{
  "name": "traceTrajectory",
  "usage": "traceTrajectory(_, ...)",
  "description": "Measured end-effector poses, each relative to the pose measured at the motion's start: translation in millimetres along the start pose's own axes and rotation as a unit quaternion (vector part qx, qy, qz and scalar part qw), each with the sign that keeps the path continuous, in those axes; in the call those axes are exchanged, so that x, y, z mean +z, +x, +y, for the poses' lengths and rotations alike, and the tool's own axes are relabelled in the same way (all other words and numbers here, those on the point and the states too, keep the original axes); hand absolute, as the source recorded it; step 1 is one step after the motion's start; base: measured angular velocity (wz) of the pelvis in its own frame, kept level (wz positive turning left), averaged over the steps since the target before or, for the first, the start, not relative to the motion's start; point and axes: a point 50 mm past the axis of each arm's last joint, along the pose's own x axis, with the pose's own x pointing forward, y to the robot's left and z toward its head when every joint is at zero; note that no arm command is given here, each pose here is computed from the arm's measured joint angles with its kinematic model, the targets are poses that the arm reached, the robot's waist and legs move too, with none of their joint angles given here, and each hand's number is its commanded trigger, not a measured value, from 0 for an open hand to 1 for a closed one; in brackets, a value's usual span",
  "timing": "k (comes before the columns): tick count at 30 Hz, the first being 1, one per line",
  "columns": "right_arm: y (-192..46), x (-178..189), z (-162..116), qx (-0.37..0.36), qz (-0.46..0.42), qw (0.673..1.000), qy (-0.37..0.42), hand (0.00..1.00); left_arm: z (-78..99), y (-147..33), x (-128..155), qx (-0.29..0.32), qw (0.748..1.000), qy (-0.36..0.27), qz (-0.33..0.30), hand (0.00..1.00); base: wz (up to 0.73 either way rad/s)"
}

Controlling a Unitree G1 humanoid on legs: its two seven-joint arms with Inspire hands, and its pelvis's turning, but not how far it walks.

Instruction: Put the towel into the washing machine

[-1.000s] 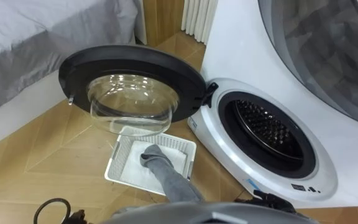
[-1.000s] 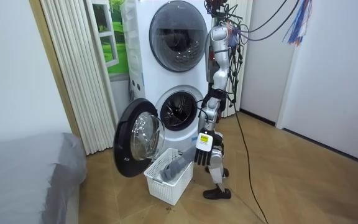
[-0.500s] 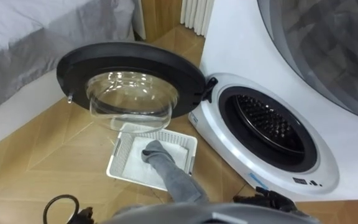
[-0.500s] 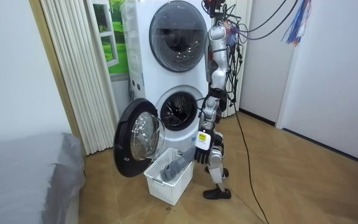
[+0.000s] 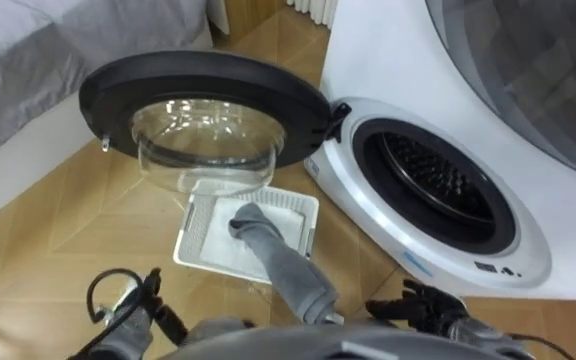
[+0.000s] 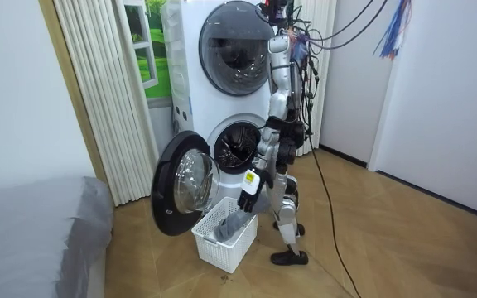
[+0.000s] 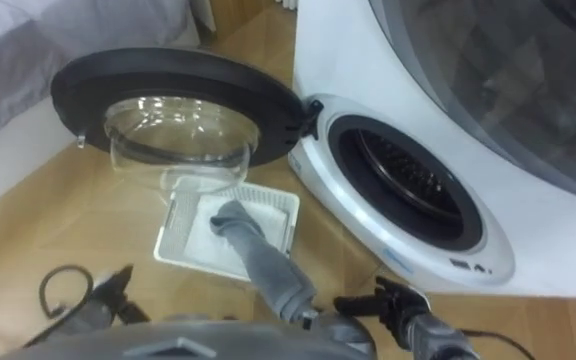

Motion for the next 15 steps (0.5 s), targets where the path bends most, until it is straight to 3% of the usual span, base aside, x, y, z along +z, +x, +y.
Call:
traceTrajectory(6, 3.8, 27.6, 4.0, 0.007, -0.028, 0.998, -0.050, 0.00, 8.6, 6.0, 39.0, 0.013, 0.998, 0.016, -0.065, 0.00, -0.18)
traceTrajectory(15, 7.7, 78.3, 20.6, 0.020, -0.078, 0.993, -0.087, 0.00, 28.2, 7.0, 119.5, 0.035, 0.973, 0.153, -0.170, 0.00, -0.14)
